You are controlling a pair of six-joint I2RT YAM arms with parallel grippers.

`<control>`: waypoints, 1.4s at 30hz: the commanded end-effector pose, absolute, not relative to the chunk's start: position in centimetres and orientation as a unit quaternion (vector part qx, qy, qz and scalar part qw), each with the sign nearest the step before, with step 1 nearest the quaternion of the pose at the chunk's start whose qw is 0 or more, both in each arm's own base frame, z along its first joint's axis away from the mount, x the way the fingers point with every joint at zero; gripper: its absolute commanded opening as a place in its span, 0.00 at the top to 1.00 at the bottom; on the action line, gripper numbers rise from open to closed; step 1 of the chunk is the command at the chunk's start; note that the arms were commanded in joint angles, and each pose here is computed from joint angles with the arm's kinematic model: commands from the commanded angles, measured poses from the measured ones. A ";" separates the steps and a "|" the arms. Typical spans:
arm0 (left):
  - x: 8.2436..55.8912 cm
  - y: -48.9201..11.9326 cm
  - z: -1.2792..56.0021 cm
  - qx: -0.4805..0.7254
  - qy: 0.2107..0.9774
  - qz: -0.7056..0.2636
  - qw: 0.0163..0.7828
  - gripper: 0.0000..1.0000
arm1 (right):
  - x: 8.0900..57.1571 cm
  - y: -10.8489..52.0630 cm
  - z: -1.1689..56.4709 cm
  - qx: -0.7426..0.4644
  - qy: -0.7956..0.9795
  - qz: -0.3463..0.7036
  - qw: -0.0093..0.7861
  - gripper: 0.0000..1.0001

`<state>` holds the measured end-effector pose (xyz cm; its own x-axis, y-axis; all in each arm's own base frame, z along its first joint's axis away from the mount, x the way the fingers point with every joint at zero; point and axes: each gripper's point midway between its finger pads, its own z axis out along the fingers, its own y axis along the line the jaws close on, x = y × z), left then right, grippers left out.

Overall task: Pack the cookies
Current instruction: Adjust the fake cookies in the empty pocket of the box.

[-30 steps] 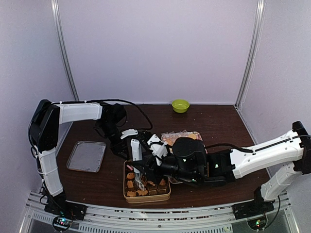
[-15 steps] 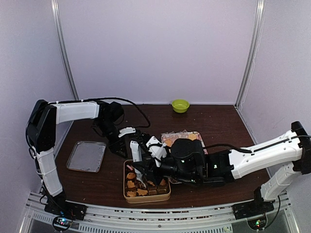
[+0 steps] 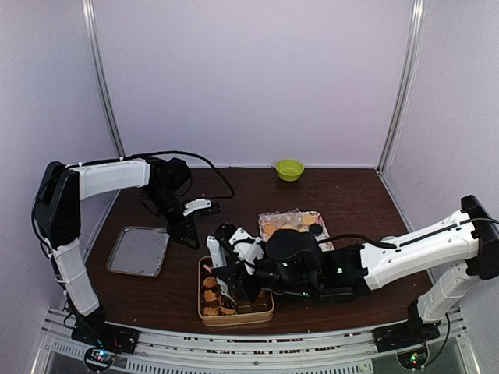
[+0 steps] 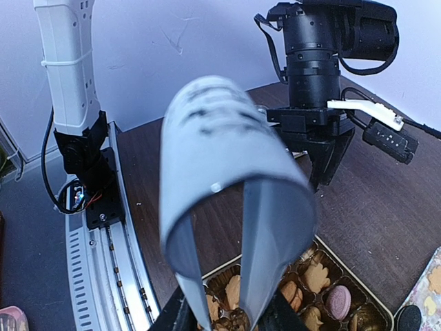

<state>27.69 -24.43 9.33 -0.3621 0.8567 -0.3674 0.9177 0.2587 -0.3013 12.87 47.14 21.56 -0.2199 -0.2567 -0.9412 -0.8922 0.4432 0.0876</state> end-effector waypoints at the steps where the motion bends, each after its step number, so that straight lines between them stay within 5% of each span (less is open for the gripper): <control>1: 27.1 -23.5 10.3 0.563 0.790 -0.233 0.065 0.48 | 13.7 45.8 24.7 -0.390 0.692 0.342 0.502 0.71; 42: 27.2 -22.4 10.6 0.552 0.797 -0.233 0.070 0.49 | 12.9 46.3 23.6 -0.394 0.693 0.374 0.474 0.76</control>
<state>27.28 -22.86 9.86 -0.3927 0.8492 -0.3531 0.9054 0.2897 -0.3102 13.34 46.24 23.06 -0.2299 -0.2236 -0.9472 -0.8997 0.4200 0.1193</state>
